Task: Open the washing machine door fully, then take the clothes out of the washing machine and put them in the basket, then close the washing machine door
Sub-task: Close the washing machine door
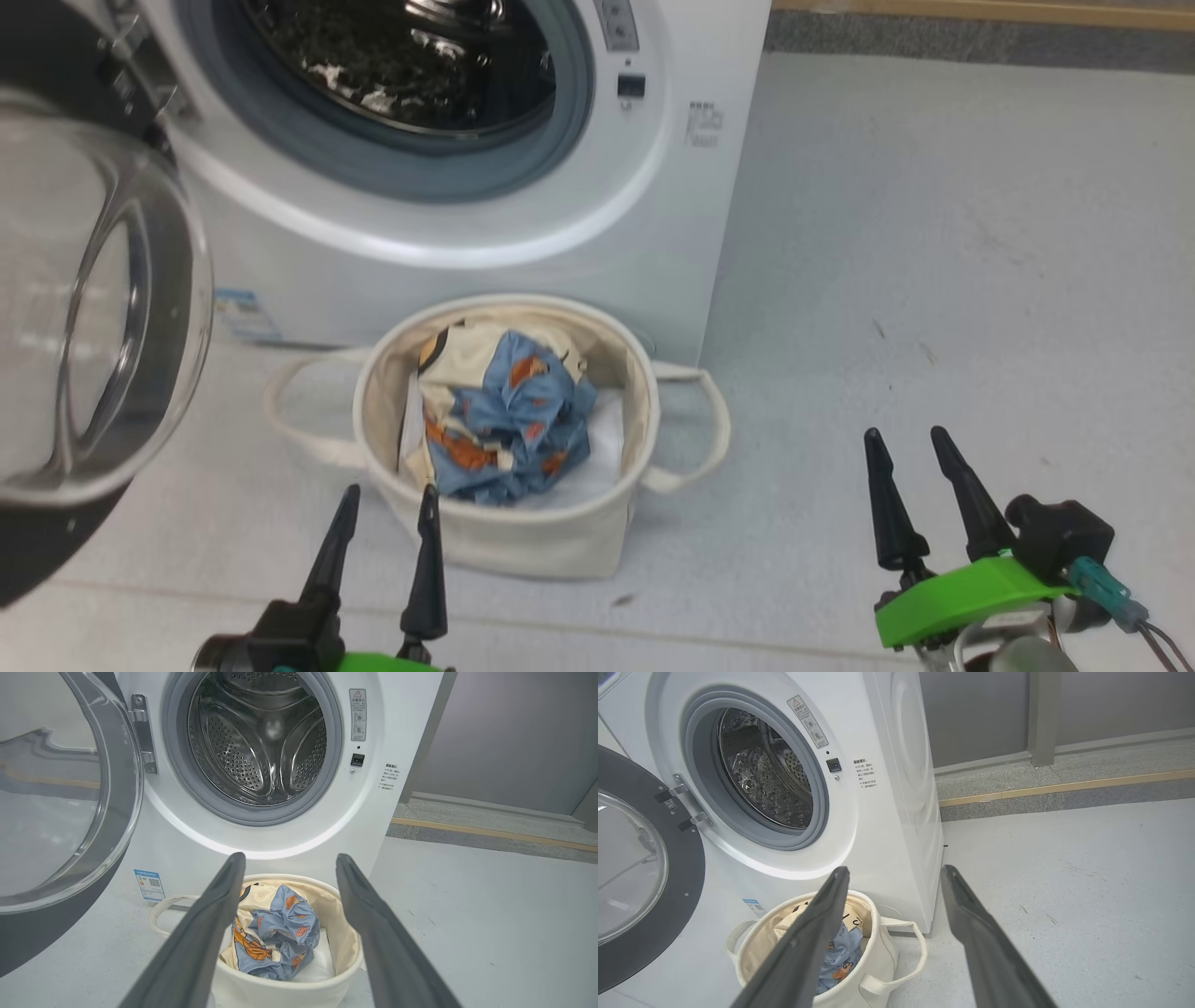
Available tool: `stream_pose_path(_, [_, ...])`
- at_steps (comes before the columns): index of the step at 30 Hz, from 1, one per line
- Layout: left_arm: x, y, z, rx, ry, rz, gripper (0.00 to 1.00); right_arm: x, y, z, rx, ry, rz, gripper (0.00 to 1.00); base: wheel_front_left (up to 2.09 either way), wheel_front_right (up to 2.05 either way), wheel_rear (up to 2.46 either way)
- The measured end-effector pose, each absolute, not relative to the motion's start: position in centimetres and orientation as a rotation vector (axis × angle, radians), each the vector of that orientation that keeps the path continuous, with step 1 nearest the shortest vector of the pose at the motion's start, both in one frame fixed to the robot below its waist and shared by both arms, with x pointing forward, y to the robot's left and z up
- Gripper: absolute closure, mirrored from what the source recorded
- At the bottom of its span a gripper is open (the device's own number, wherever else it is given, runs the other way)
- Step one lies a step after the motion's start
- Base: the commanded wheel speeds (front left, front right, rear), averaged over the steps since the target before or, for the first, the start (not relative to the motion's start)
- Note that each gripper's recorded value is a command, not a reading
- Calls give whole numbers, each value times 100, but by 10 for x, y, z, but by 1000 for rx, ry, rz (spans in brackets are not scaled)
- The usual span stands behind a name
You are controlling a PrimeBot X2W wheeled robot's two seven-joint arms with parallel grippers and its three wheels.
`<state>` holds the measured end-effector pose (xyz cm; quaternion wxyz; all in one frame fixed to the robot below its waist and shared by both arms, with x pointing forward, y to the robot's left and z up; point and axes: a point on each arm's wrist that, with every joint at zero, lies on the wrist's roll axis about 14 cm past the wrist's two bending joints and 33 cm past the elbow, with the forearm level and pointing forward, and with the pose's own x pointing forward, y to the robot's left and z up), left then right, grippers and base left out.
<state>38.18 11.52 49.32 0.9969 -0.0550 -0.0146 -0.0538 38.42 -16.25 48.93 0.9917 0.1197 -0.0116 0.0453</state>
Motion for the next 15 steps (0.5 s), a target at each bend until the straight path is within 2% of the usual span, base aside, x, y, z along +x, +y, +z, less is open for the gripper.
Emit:
stream_pose_path(7, [383, 114, 495, -99, -36, -112, 0, 387, -158, 487, 242, -15, 104, 0, -132, 132, 0])
stream_pose_path(15, [382, 125, 499, -90, -50, -77, 0, 398, -141, 493, 259, -34, 154, 0, -32, 32, 0])
